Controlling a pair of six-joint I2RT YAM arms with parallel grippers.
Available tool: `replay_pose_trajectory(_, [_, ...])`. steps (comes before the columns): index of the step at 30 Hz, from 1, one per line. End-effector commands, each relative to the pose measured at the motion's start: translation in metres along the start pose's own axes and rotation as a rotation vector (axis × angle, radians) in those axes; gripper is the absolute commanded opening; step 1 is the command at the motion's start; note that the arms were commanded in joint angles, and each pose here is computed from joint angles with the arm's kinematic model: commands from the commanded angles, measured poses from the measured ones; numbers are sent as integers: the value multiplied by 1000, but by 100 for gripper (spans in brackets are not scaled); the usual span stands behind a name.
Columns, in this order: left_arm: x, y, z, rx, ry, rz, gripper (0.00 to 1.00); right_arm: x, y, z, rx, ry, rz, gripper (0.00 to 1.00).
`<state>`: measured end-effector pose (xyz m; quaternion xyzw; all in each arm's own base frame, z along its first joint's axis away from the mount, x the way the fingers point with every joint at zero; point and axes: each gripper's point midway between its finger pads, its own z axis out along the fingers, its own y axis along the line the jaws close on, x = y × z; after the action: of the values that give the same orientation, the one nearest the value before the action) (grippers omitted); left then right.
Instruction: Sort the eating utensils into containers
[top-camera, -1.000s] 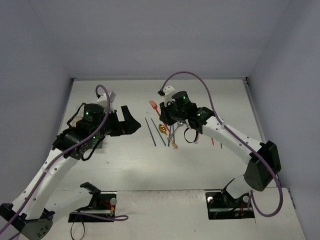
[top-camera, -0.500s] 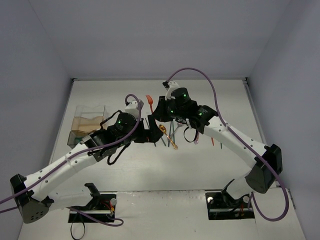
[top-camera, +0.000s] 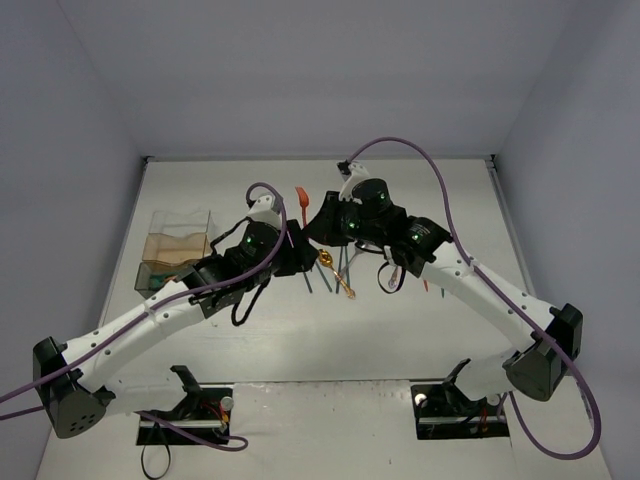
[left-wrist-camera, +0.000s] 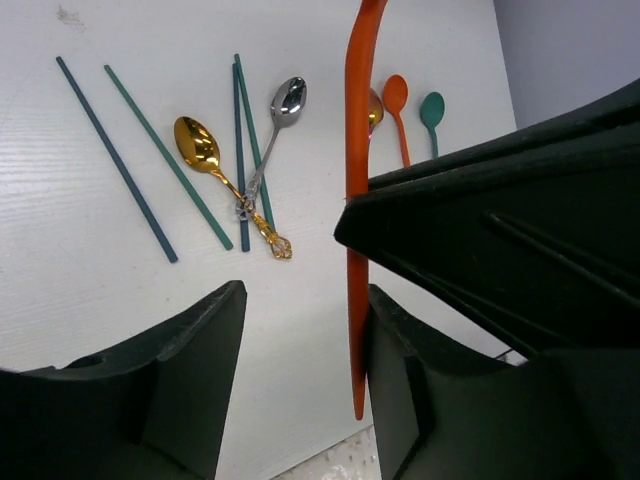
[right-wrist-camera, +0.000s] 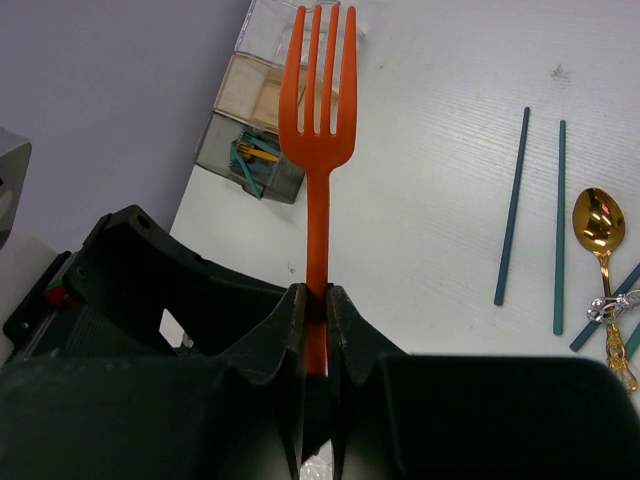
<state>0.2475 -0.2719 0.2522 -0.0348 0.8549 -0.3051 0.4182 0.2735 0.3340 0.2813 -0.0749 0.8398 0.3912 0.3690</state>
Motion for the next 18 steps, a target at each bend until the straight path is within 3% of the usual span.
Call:
replay_pose_trajectory(1, [-20, -20, -3, 69, -78, -87, 30, -11, 12, -11, -34, -63, 15, 0])
replay_pose_trajectory(5, [-16, -23, -3, 89, -68, -120, 5, -8, 10, -11, -25, -61, 13, 0])
replay_pose_trajectory(9, [-8, -21, 0, 100, -51, -166, 0, -7, 7, -11, -11, -68, 9, 7])
replay_pose_trajectory(14, [1, -7, -2, 61, -51, -244, 0, -17, -2, -17, 36, -119, -13, 60])
replay_pose_trajectory(18, [3, 16, -8, -24, -76, -315, 0, -32, -13, -26, 73, -163, -42, 87])
